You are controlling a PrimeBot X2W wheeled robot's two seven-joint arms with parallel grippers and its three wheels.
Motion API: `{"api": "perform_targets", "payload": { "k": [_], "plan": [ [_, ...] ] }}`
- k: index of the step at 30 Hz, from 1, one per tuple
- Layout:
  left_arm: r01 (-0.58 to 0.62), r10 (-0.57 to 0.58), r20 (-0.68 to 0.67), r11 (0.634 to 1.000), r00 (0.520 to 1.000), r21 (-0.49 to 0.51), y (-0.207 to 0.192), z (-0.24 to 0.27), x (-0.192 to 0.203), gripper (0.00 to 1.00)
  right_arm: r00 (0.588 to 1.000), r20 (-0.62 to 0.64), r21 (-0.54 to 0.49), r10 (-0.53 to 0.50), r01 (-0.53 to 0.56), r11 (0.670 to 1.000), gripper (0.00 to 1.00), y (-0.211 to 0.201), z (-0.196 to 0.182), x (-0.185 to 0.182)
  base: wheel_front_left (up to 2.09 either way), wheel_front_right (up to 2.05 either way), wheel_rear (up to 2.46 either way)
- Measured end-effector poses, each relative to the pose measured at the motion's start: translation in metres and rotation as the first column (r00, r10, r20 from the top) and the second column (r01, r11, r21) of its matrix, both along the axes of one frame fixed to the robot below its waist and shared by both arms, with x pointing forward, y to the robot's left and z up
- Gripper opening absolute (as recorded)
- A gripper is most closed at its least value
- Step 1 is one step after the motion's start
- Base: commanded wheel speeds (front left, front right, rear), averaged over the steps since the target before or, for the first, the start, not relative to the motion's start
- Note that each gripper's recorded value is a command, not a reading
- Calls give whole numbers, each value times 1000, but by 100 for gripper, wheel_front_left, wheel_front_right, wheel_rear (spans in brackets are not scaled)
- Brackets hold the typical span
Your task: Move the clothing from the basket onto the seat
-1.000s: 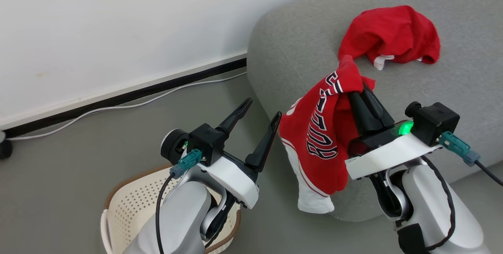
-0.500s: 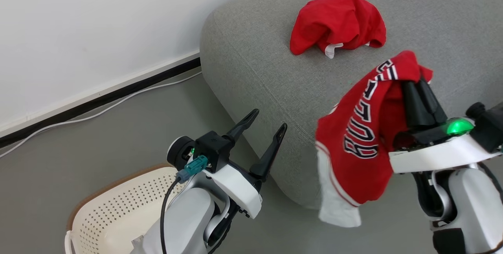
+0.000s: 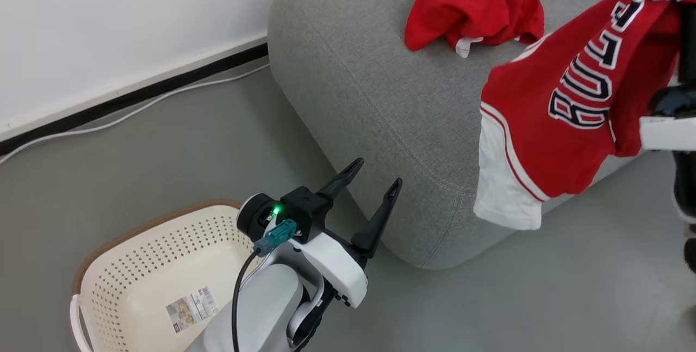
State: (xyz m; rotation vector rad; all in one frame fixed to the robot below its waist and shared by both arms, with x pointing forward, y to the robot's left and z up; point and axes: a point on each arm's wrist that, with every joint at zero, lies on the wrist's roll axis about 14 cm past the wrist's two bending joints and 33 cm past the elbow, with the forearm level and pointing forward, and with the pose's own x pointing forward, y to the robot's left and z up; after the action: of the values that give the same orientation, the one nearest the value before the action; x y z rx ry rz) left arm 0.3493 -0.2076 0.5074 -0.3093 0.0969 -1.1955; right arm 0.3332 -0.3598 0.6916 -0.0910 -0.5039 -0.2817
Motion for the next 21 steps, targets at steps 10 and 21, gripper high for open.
{"api": "perform_targets", "payload": {
  "k": [10, 21],
  "plan": [
    [-27, 28, -43, 1000, 999, 13, 6, -27, 28, 100, 999, 18, -128, -33, 35, 991, 0, -28, 41, 52, 0, 0, 0],
    [-86, 92, -111, 995, 990, 59, 21, -75, 63, 100, 998, -13, -248, -68, 63, 967, 0, -48, 58, 126, 0, 0, 0]
  ]
}}
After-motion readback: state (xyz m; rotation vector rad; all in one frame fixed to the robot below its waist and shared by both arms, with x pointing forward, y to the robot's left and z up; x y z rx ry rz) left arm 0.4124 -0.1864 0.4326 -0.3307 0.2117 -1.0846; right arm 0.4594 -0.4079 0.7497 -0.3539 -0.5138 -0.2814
